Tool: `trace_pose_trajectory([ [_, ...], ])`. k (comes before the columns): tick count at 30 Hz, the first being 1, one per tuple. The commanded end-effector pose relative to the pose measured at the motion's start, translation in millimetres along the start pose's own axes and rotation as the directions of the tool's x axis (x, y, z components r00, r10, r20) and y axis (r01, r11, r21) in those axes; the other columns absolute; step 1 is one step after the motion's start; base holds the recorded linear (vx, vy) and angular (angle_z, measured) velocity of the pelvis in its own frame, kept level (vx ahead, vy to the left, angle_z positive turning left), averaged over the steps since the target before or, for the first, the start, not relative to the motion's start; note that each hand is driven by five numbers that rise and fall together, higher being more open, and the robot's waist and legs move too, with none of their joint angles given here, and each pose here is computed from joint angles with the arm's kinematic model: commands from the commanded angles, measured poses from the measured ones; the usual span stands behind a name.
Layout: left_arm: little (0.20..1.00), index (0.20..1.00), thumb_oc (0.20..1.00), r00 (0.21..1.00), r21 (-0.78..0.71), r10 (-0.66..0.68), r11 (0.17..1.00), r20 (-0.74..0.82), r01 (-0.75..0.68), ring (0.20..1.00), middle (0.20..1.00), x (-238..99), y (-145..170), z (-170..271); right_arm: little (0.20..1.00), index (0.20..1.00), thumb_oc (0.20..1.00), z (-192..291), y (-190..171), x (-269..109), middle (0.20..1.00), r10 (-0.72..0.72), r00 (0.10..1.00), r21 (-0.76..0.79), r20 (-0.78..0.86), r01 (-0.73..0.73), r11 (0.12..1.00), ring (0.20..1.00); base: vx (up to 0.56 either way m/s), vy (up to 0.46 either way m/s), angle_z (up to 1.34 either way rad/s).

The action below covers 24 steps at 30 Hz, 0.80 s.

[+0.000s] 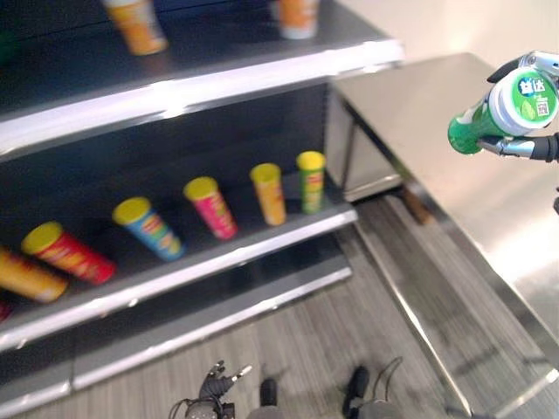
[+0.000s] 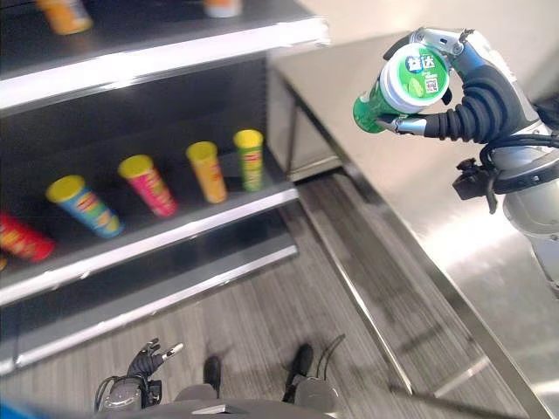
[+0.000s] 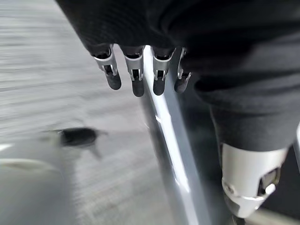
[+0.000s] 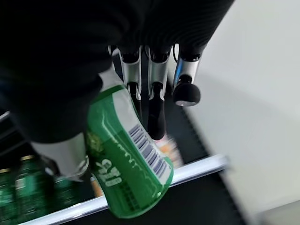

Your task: Put the goods on the table back onto the shelves and tidy them up.

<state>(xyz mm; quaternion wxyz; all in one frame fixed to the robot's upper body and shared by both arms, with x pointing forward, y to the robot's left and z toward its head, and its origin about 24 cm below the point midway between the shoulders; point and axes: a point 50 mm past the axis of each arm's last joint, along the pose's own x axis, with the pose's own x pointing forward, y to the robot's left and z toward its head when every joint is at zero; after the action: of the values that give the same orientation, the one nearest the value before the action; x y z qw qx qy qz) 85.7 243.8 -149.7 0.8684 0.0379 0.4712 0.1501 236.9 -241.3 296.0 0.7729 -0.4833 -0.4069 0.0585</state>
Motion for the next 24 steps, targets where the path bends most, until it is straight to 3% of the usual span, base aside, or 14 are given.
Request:
trace_pose_trajectory([
  [1, 1.000, 1.000, 1.000, 0.997, 0.016, 0.071, 0.997, 0.032, -0.071, 1.000, 1.000, 2.0, 28.6, 9.4, 0.200, 0.200, 0.200, 3.0, -10.6, 0.3, 0.200, -0.097, 0.995, 0.044, 0.029, 0.095, 0.994, 0.200, -0.05, 0.265, 0.45],
  [15, 1.000, 1.000, 1.000, 0.982, -0.068, 0.186, 0.980, -0.041, -0.188, 1.000, 1.000, -5.9, 59.8, -9.6, 0.200, 0.200, 0.200, -3.2, 3.9, 28.0, 0.200, -0.106, 0.994, 0.090, 0.035, 0.103, 0.991, 0.200, -0.06, 0.199, 0.23],
  [24, 1.000, 1.000, 1.000, 0.984, -0.007, 0.176, 0.984, -0.006, -0.176, 1.000, 1.000, -3.3, 68.5, 2.0, 0.200, 0.200, 0.200, -10.0, -3.5, 19.5, 0.200, -0.119, 0.993, 0.024, -0.007, 0.119, 0.993, 0.200, 0.05, 0.087, 0.24],
])
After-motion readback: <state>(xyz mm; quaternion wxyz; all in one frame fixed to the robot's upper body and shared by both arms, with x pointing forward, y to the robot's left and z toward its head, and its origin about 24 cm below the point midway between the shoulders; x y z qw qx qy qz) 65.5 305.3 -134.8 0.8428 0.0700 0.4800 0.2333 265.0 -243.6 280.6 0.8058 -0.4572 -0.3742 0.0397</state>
